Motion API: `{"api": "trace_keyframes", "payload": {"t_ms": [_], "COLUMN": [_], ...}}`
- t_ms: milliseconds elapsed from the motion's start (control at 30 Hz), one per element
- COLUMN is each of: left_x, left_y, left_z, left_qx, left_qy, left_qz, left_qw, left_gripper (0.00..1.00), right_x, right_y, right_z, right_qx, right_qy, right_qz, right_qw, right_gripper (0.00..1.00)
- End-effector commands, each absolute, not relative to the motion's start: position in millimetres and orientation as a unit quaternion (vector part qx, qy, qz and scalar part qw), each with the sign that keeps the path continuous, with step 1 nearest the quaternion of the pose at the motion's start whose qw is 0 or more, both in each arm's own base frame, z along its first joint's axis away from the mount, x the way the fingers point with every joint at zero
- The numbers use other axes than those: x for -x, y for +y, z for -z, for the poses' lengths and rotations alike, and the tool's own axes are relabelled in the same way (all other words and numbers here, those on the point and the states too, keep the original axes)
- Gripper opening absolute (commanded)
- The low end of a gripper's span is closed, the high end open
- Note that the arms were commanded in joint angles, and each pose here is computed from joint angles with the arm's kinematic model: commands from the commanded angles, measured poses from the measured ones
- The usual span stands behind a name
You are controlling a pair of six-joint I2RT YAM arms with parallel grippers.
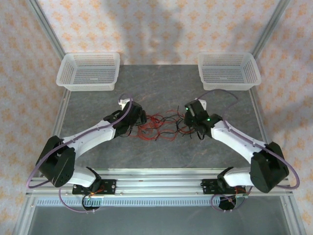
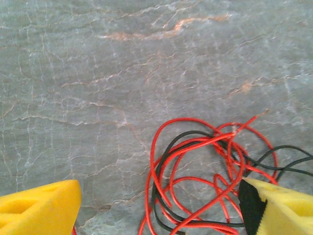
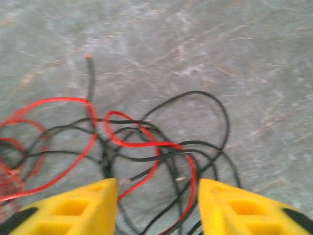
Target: Untangle the cables
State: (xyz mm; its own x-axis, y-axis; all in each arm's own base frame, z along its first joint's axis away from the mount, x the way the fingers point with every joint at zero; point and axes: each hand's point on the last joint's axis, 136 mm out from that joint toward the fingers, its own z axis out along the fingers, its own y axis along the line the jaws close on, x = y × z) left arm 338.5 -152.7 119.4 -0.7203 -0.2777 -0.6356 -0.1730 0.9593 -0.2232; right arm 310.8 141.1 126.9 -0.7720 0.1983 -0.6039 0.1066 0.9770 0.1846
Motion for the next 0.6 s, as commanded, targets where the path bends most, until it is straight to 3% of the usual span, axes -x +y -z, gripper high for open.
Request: {"api": "trace_keyframes", "payload": {"t_ms": [0,200,567], "left_x": [-334.8,-341.8,-361.9], "left_y": [-148.4,-155.7,-158.4], "left_z": [-121.6,-111.1,-61.6], "left_qx": [0.111,0.102,0.101], "left_qy": [0.932,0.937,0.948], "left_qz": [0.062,0.062,0.051], "left_qw": [0.340,0.330,0.297], "left_gripper": [0.86,0.86,0.81], "right_x": [-306.1,-301.8,-306.6], "right_y": [171.4,208.7,279.6], "right_z": [-149.5,-157.0,-111.5], "right_qx": [-0.071,-0.053,-0.016], "right_qy": [0.932,0.931,0.948], "right_qz": [-0.152,-0.198,-0.180], "right_qw": [0.320,0.303,0.262], "right_gripper": [0.54,0.71,0.82]}}
